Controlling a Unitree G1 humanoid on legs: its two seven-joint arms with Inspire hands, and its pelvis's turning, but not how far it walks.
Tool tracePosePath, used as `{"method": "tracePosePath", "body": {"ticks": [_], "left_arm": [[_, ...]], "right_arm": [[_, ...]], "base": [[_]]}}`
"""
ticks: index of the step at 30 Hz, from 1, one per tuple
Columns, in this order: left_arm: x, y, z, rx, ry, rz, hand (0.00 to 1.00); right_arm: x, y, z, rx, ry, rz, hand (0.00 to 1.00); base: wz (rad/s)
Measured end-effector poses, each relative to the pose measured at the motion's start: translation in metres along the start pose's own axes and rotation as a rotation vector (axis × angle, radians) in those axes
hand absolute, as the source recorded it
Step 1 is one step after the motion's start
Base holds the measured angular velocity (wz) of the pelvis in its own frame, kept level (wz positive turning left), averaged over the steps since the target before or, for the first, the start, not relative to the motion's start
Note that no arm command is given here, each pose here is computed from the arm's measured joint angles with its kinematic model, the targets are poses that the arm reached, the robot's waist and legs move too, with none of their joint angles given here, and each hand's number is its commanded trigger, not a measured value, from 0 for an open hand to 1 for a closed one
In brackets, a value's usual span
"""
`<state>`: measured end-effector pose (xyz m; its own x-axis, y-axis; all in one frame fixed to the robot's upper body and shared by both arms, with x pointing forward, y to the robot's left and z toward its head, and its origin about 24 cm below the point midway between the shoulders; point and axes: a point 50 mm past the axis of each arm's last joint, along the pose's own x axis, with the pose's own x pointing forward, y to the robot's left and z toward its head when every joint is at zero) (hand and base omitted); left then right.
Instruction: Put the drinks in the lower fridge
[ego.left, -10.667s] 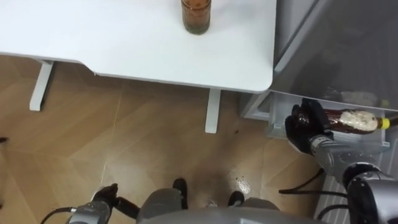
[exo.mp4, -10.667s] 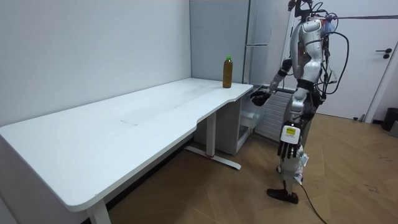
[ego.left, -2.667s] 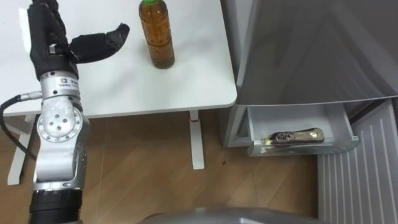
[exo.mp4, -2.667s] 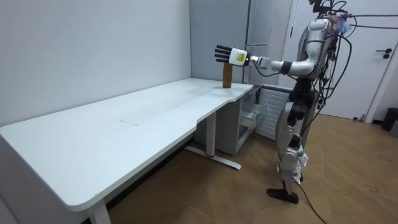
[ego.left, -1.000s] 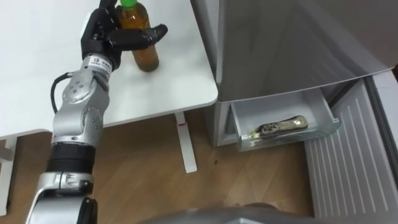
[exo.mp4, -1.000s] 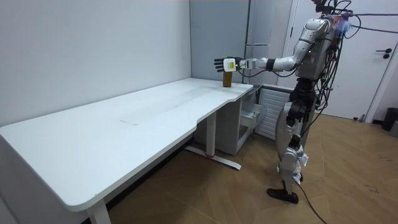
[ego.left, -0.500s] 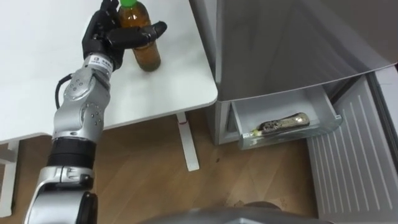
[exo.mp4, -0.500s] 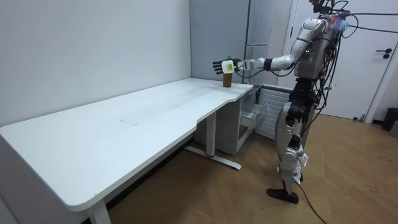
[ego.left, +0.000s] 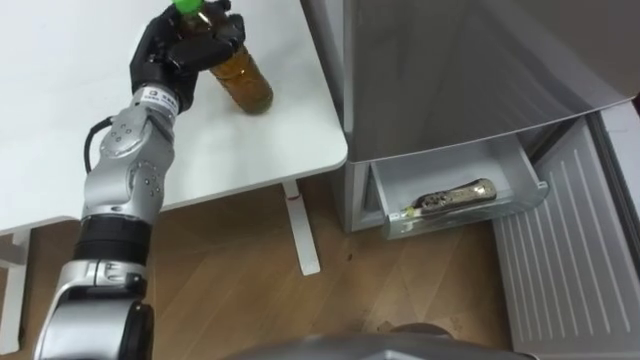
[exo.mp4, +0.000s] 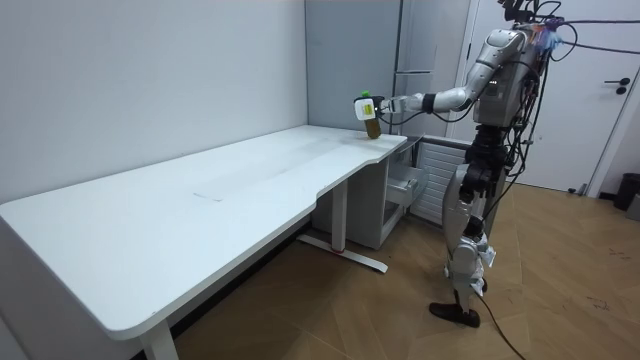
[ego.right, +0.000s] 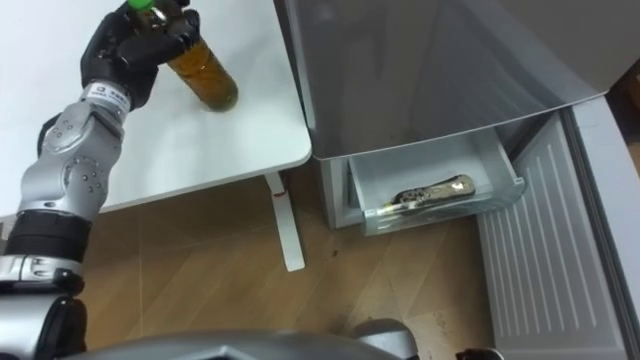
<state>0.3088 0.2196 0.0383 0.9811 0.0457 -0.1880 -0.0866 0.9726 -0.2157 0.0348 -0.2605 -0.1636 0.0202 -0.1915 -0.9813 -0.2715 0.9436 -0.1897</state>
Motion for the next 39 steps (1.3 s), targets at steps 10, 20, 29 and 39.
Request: {"method": "tracePosePath", "body": {"ticks": [10,20,29,39], "left_arm": [[0.000,0.001,-0.004,0.005,0.026,0.005,1.00],[0.000,0.000,-0.005,0.002,0.036,0.003,1.00],[-0.001,-0.016,0.020,0.022,-0.068,-0.032,1.00],[-0.011,-0.042,0.039,0.066,-0.171,-0.129,1.00]], "right_arm": [[0.000,0.001,-0.002,0.001,0.015,0.007,0.00],[0.000,0.001,0.000,0.001,0.011,0.006,0.00],[0.000,0.002,0.001,-0.001,0.011,0.009,0.00],[0.001,0.003,0.000,0.017,0.016,0.005,0.00]], "base": [[-0.02],[0.00],[0.02],[0.07]]}}
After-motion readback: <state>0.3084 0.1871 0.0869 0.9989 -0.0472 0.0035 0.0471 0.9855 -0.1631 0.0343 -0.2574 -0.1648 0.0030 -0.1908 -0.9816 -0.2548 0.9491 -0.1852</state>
